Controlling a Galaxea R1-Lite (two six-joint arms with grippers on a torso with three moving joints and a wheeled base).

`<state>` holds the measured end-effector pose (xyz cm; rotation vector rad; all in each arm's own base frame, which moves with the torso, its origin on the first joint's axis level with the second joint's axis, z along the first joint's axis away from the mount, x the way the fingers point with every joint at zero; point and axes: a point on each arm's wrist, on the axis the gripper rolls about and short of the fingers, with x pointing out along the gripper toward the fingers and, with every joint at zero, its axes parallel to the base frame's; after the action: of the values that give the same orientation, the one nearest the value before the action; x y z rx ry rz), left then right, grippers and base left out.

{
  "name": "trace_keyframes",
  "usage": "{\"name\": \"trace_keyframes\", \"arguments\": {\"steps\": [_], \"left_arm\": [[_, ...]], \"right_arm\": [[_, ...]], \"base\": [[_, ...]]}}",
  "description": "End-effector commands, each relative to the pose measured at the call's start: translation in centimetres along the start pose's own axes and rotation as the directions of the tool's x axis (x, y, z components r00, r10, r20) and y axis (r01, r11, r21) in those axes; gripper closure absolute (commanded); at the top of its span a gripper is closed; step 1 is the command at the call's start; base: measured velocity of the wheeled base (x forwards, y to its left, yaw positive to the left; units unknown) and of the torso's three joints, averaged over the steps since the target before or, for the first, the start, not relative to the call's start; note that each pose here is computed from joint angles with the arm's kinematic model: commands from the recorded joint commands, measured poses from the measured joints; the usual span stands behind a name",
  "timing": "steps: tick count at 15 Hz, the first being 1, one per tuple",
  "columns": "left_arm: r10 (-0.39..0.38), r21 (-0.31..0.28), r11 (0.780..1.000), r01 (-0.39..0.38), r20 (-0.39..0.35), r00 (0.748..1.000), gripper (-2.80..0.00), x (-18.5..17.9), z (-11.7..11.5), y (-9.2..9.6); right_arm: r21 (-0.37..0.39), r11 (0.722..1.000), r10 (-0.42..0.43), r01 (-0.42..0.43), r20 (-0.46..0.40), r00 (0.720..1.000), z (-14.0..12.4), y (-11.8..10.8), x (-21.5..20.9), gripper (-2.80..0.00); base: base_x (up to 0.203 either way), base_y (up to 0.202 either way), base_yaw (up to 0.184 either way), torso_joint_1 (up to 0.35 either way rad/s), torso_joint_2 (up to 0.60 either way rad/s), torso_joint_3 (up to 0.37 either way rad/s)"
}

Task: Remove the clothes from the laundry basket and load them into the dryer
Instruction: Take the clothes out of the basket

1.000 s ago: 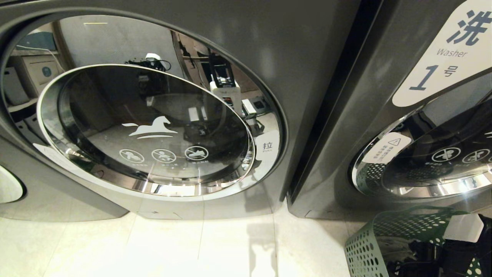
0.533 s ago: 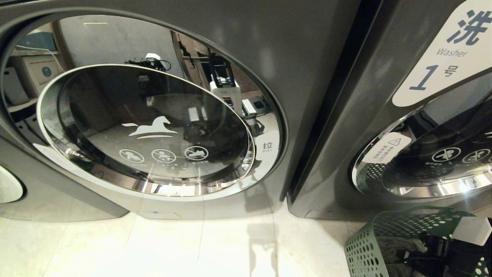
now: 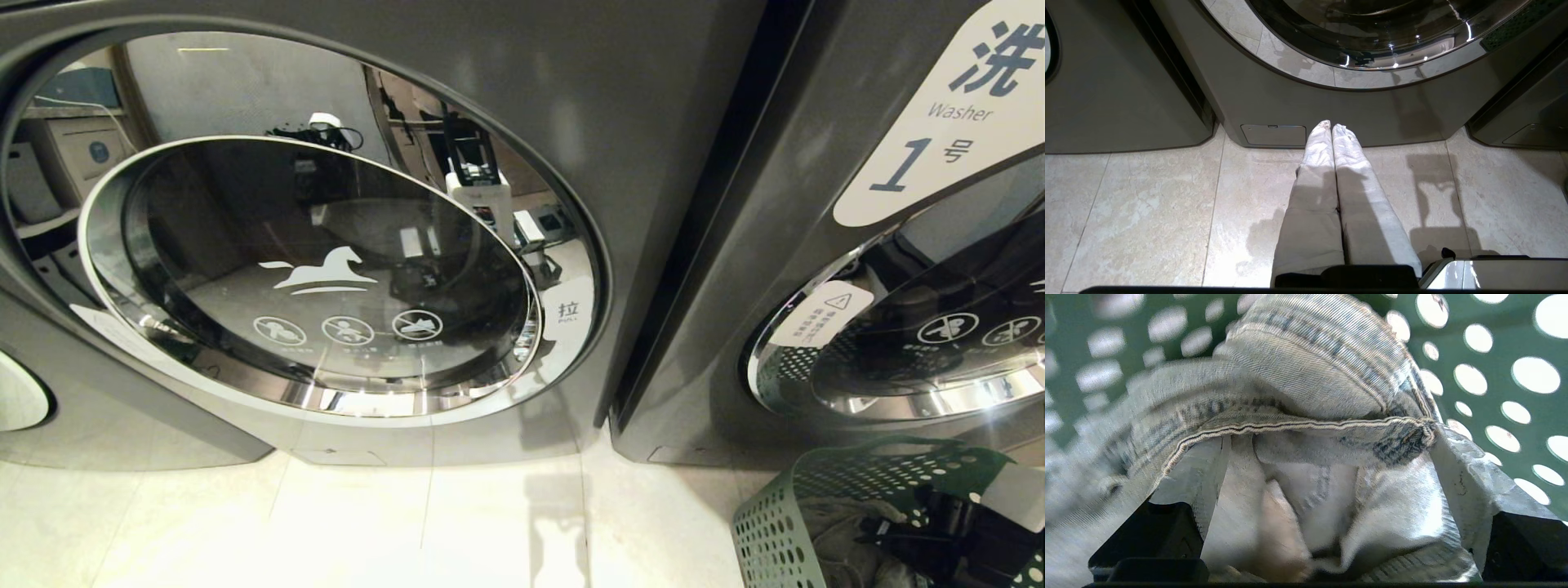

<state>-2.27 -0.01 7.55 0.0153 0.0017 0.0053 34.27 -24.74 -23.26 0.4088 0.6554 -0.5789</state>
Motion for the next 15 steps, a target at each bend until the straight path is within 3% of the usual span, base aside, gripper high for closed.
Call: {"name": "trace_keyframes", "arguments": {"steps": [1,4,7,12,13,15], "left_arm": [[0.001,0.000,1.000,-0.001,0.000,1.000,0.00,0.0,0.0,0.0],[0.001,0.000,1.000,-0.001,0.000,1.000,0.00,0.0,0.0,0.0],[0.001,0.000,1.000,-0.001,0.001,1.000,0.00,0.0,0.0,0.0],[0.001,0.000,1.000,-0.001,0.000,1.000,0.00,0.0,0.0,0.0],[0.000,0.000,1.000,0.000,0.000,1.000,0.00,0.0,0.0,0.0],[0.001,0.000,1.000,-0.001,0.000,1.000,0.00,0.0,0.0,0.0]], "right_arm": [[0.063,0.998,0.017,-0.018,0.025,1.000,0.5,0.6,0.3,-2.80],[0.122,0.992,0.026,-0.028,0.024,0.999,0.5,0.9,0.3,-2.80],[0.258,0.964,0.055,-0.058,0.016,0.998,0.3,1.6,0.4,-2.80],[0.279,0.957,0.080,-0.082,0.016,0.997,0.2,2.7,0.5,-2.80],[0.278,0.955,0.100,-0.101,0.019,0.995,0.4,2.8,0.5,0.00],[0.280,0.950,0.139,-0.136,0.009,0.990,0.4,2.9,0.5,0.00]], "base": [[0.000,0.000,0.000,0.000,0.00,0.000],[0.000,0.000,0.000,0.000,0.00,0.000],[0.000,0.000,0.000,0.000,0.00,0.000],[0.000,0.000,0.000,0.000,0.00,0.000],[0.000,0.000,0.000,0.000,0.00,0.000],[0.000,0.000,0.000,0.000,0.00,0.000]]}}
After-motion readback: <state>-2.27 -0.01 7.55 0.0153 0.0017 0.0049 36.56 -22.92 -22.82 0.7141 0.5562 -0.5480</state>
